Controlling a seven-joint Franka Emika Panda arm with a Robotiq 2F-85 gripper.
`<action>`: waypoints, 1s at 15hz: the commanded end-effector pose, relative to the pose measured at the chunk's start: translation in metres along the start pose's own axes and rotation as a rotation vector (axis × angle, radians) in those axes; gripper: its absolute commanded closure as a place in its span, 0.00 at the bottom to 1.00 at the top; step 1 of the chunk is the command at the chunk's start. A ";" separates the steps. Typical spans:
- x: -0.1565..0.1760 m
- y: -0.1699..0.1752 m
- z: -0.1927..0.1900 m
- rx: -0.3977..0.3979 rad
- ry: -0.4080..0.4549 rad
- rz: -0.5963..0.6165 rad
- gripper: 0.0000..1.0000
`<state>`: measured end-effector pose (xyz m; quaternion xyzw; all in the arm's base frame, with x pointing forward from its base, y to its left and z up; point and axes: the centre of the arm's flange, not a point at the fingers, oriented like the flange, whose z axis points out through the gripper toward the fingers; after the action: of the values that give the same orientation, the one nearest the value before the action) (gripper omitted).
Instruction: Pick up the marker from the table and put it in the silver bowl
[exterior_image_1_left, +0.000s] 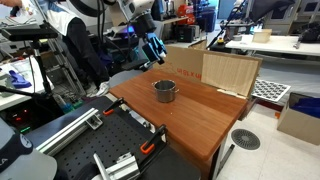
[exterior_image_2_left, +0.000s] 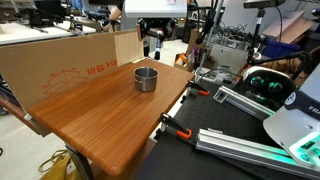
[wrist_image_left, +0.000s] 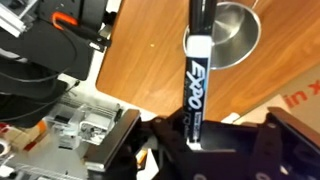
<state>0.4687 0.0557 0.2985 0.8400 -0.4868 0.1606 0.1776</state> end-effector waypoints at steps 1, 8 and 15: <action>0.011 0.013 0.007 -0.014 0.069 0.105 0.99; 0.031 0.015 0.028 -0.102 0.129 0.227 0.99; 0.025 -0.002 0.051 -0.193 0.153 0.233 0.99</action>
<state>0.4740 0.0105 0.2739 0.7521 -0.5785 0.1903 0.2519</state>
